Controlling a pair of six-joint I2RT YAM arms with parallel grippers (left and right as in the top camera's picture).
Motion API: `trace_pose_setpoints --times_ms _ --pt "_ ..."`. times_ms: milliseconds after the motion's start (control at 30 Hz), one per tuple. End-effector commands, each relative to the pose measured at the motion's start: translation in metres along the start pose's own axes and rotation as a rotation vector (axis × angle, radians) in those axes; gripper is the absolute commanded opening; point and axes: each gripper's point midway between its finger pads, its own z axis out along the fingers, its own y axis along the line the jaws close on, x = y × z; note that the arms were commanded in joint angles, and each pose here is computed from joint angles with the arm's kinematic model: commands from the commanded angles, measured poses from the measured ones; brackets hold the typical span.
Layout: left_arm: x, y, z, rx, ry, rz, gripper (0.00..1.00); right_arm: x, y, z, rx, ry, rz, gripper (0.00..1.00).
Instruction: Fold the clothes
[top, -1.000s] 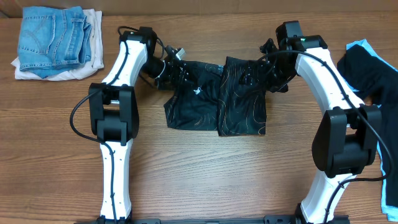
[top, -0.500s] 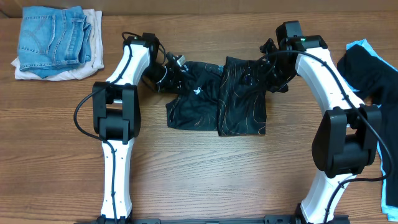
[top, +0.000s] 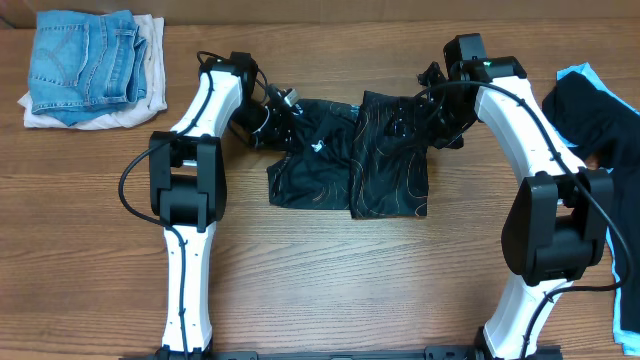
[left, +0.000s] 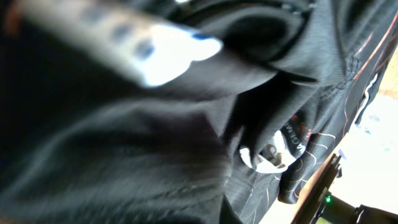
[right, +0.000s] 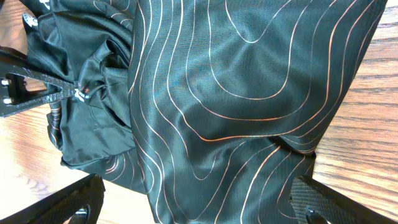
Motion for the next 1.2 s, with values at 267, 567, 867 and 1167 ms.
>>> trace_pose_setpoints --times_ms 267,567,867,1167 --pt "0.026 0.147 -0.084 -0.379 -0.025 -0.306 0.04 -0.007 0.009 -0.012 -0.013 -0.046 -0.024 1.0" --pt "0.007 0.131 -0.16 -0.4 -0.159 -0.316 0.04 -0.01 0.009 -0.012 -0.015 -0.056 -0.028 1.0" --pt "-0.006 0.053 -0.172 -0.416 -0.179 -0.236 0.04 -0.011 0.01 -0.012 -0.017 -0.064 -0.031 1.0" --pt "-0.017 -0.023 -0.111 -0.476 -0.126 -0.15 0.04 -0.011 0.009 -0.012 -0.016 -0.062 -0.031 1.0"
